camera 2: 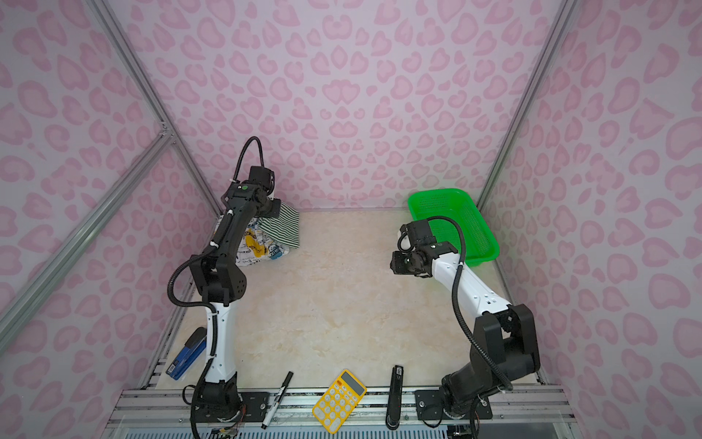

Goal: Fold and stack the mixed laundry pile
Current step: 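Lift the folded striped bundle with the left gripper while the right releases, then lower the striped bundle onto the printed garment with the left gripper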

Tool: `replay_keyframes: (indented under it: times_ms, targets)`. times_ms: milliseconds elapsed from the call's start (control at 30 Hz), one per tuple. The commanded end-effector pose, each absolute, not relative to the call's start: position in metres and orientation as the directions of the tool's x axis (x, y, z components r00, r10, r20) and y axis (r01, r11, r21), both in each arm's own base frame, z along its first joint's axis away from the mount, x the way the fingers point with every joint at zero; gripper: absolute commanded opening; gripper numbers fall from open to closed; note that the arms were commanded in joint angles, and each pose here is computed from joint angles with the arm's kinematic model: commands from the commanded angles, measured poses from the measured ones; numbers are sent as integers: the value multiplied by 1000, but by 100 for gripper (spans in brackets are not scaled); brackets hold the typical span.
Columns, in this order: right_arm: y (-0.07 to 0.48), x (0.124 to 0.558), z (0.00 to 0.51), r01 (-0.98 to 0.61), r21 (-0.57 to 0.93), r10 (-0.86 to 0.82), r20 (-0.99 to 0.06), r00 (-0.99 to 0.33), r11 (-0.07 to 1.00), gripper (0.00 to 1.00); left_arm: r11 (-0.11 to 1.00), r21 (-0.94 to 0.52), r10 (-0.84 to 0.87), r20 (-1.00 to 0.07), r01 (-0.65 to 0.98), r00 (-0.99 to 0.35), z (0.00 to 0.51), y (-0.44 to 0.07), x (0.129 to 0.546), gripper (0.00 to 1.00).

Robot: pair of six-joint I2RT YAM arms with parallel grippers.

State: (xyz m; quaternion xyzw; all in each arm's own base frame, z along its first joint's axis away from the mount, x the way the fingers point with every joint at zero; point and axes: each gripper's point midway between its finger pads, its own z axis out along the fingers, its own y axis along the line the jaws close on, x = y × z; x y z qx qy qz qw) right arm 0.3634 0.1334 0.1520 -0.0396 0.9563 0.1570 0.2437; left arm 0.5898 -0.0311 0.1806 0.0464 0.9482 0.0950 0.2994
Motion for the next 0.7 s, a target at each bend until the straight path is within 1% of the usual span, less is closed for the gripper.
replay_keyframes:
  times_ms: [0, 200, 267, 467, 567, 667]
  targets:
    - [137, 360, 160, -187, 293, -16, -501, -865, 938, 42, 949, 313, 223, -612, 27, -759, 233, -1, 588, 3]
    - [144, 357, 177, -212, 335, -2, -531, -848, 918, 42, 923, 379, 307, -619, 67, -723, 265, 16, 582, 3]
    - [145, 357, 179, -216, 342, 0, -535, -845, 914, 42, 928, 368, 302, -635, 66, -711, 272, 19, 581, 3]
    - [148, 356, 181, -224, 342, -6, -537, -844, 912, 42, 964, 263, 223, -723, 38, -654, 305, 26, 575, 3]
    - [151, 356, 180, -229, 341, -12, -536, -844, 912, 42, 988, 154, 131, -760, 20, -636, 316, 38, 570, 3]
    - [154, 354, 179, -232, 340, -15, -535, -845, 911, 42, 998, 61, 51, -756, 7, -653, 309, 57, 564, 3]
